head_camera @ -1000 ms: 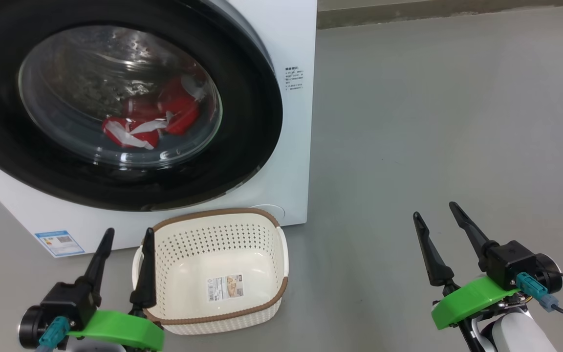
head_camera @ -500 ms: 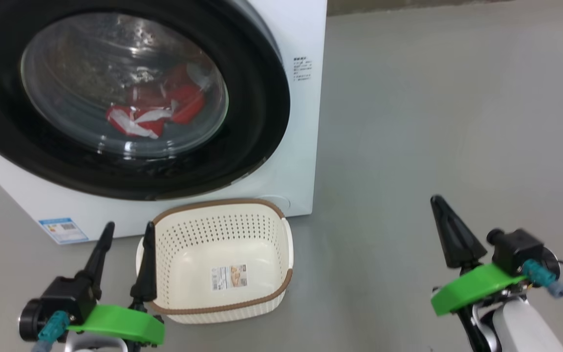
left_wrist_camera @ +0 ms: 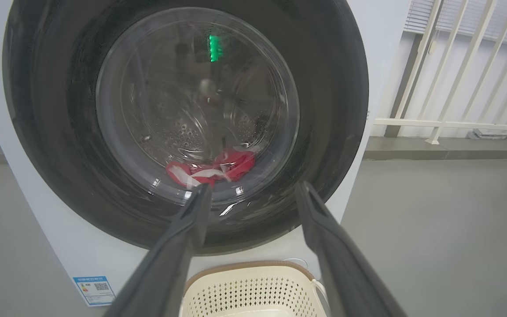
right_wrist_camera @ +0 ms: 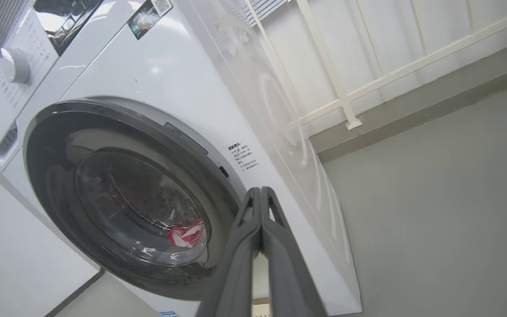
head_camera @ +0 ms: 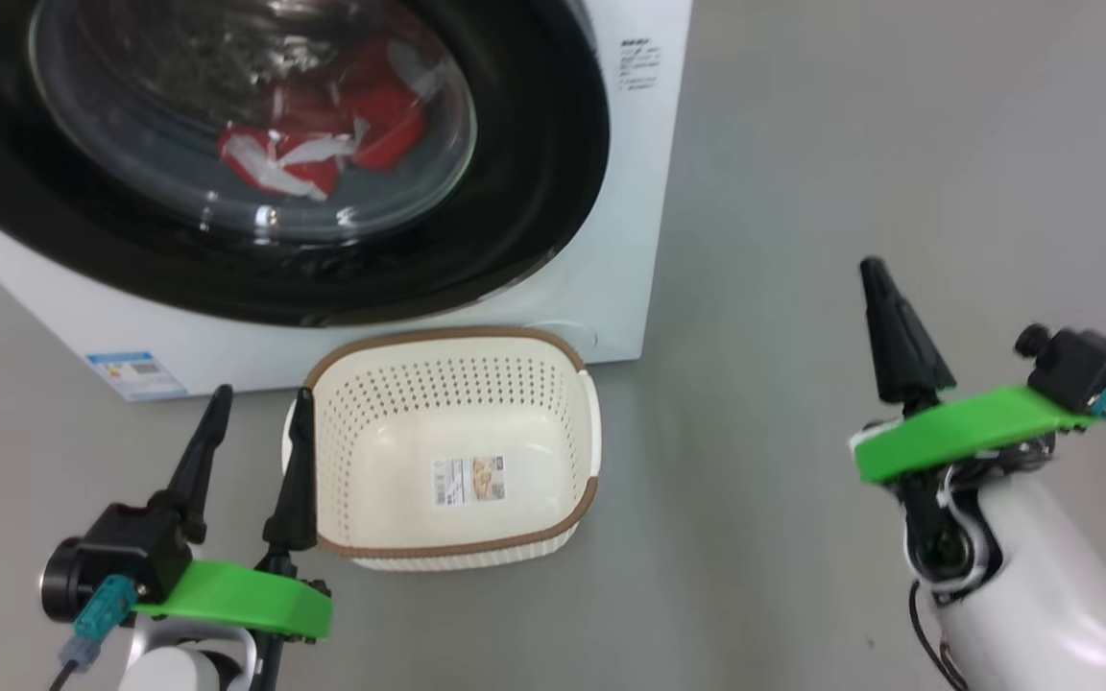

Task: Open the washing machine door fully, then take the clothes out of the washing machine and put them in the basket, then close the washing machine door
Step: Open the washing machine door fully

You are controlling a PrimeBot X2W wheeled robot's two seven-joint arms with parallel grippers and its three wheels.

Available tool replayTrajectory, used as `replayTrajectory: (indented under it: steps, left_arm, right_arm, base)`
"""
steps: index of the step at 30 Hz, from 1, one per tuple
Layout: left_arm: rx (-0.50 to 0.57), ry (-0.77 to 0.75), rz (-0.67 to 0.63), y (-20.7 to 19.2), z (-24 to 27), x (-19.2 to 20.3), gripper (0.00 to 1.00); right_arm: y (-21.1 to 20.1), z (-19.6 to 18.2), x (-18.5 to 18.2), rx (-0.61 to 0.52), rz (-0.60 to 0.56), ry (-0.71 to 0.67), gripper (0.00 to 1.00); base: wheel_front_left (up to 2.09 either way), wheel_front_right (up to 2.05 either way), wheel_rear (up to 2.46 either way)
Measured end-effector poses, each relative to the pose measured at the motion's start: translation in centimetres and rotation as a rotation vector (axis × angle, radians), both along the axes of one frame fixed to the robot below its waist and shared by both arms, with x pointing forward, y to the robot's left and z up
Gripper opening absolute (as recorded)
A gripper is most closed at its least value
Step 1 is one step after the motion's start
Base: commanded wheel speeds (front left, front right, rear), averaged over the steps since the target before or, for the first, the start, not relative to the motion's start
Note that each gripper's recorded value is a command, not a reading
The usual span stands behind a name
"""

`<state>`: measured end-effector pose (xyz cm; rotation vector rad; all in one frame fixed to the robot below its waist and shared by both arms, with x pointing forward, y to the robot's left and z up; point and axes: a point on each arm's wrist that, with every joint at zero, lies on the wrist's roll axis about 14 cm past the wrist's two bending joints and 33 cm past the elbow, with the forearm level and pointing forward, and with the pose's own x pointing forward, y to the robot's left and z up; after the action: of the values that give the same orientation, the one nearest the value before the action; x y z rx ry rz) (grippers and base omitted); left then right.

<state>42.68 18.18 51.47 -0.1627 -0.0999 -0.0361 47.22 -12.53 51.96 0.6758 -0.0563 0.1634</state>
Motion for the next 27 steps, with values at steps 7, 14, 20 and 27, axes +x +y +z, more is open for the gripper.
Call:
replayTrajectory:
  steps: [7,14,20,27]
  left_arm:
    - [0.005,0.032,0.014,0.7,-1.3,0.2,1.0]
    - [0.0,0.031,0.032,1.4,-1.6,1.4,1.0]
    - [0.008,0.068,0.049,2.1,-3.1,1.6,1.0]
    - [0.008,0.057,0.064,2.8,-3.3,3.1,1.0]
  right_arm:
    - [1.9,-0.1,3.5,0.269,0.082,0.096,0.0]
    - [3.7,0.3,6.9,0.415,0.193,0.16,0.0]
    - [6.1,0.0,9.1,0.556,0.329,0.25,0.0]
    - [7.3,0.4,12.1,0.64,0.418,0.269,0.0]
  base:
    - [0.0,0.0,0.0]
    - [0.0,0.0,0.0]
    - [0.0,0.0,0.0]
    - [0.0,0.0,0.0]
